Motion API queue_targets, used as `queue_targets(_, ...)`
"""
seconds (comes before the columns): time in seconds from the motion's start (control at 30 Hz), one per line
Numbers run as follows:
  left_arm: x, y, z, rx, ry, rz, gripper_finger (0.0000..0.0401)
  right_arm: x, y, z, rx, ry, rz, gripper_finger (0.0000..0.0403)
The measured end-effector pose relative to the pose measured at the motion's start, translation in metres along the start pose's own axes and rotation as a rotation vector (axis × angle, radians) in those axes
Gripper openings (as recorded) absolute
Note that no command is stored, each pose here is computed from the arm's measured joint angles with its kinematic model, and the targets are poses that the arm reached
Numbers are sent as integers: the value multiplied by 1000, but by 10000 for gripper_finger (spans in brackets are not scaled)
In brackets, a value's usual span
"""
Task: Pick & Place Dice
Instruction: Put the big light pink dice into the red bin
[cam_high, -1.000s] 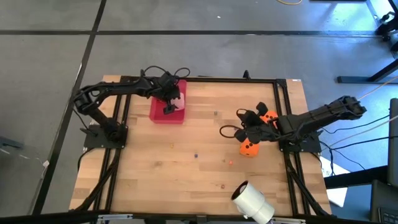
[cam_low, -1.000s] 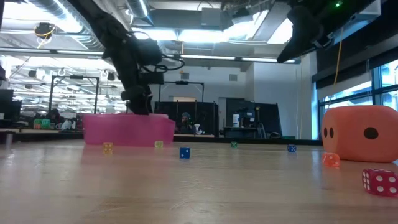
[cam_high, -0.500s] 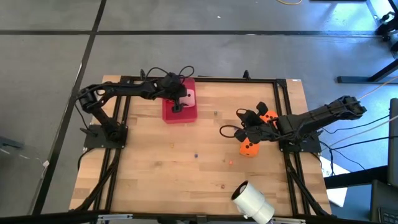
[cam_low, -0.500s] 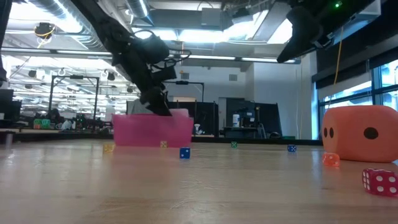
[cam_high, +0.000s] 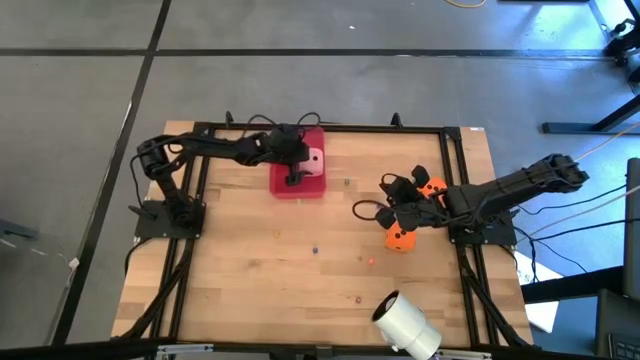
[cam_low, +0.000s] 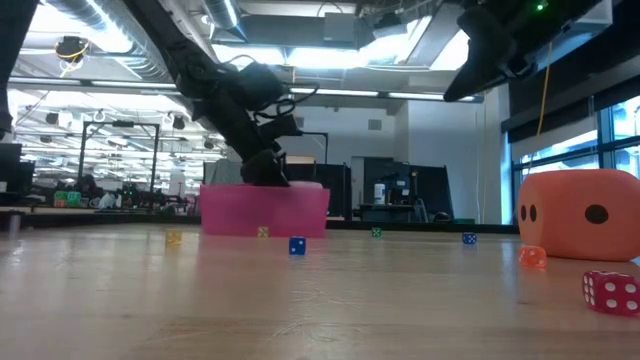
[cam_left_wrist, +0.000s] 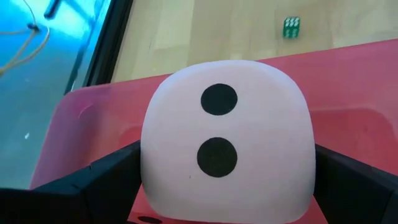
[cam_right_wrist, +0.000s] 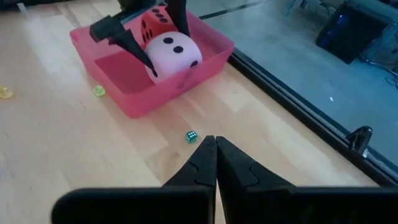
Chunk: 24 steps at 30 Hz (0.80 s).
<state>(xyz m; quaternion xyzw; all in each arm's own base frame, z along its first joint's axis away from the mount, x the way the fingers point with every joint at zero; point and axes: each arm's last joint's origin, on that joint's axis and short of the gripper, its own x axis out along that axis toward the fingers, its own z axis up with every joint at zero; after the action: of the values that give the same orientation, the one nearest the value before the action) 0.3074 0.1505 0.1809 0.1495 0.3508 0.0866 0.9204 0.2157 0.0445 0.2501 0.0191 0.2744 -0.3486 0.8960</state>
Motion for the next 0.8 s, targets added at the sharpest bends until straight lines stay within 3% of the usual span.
queue_targets(0.4, 0, -3, 5, -39, -58, -37, 400, 1, 1, -1, -6, 3, 0, 4)
queue_targets(0.8, 0, -6, 9, 11, -73, -38, 400, 1, 1, -1, -7, 18, 21, 4)
